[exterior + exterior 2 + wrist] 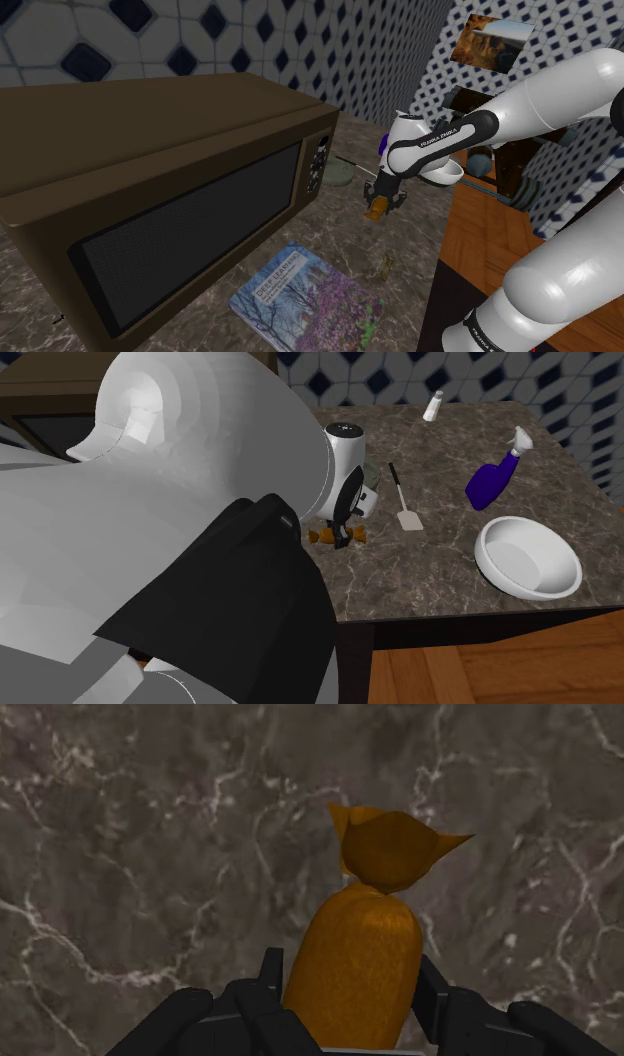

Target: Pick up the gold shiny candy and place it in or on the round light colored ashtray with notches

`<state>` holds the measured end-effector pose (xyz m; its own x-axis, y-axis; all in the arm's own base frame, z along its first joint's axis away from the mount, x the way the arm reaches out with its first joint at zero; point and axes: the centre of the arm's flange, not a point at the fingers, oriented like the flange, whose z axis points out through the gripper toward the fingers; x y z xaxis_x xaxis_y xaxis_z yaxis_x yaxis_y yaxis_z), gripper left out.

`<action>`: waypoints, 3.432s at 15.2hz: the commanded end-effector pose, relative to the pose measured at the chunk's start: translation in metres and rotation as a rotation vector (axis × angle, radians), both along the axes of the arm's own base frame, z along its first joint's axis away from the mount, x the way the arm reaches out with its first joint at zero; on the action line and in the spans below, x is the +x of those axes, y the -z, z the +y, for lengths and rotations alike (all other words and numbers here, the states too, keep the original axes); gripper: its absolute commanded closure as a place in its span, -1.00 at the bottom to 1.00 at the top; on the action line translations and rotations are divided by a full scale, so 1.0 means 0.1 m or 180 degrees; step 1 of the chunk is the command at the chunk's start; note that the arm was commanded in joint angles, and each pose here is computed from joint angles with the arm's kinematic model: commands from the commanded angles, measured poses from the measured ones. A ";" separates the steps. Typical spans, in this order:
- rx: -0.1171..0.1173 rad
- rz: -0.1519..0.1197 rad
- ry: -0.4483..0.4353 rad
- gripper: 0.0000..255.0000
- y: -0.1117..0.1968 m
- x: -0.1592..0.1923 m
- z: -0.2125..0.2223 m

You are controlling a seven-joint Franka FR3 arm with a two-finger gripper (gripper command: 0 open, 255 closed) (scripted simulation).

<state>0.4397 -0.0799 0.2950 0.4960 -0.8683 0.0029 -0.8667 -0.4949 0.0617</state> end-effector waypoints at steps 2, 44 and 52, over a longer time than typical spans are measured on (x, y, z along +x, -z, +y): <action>0.0000 0.0000 0.0000 1.00 0.00 0.00 0.00; 0.0000 0.0000 0.0000 1.00 -0.97 1.98 -0.01; 0.0000 0.0000 0.0000 1.00 -0.79 2.61 -0.01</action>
<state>0.6987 -0.0810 0.3795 0.4962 -0.8682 0.0023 -0.8666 -0.4951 0.0623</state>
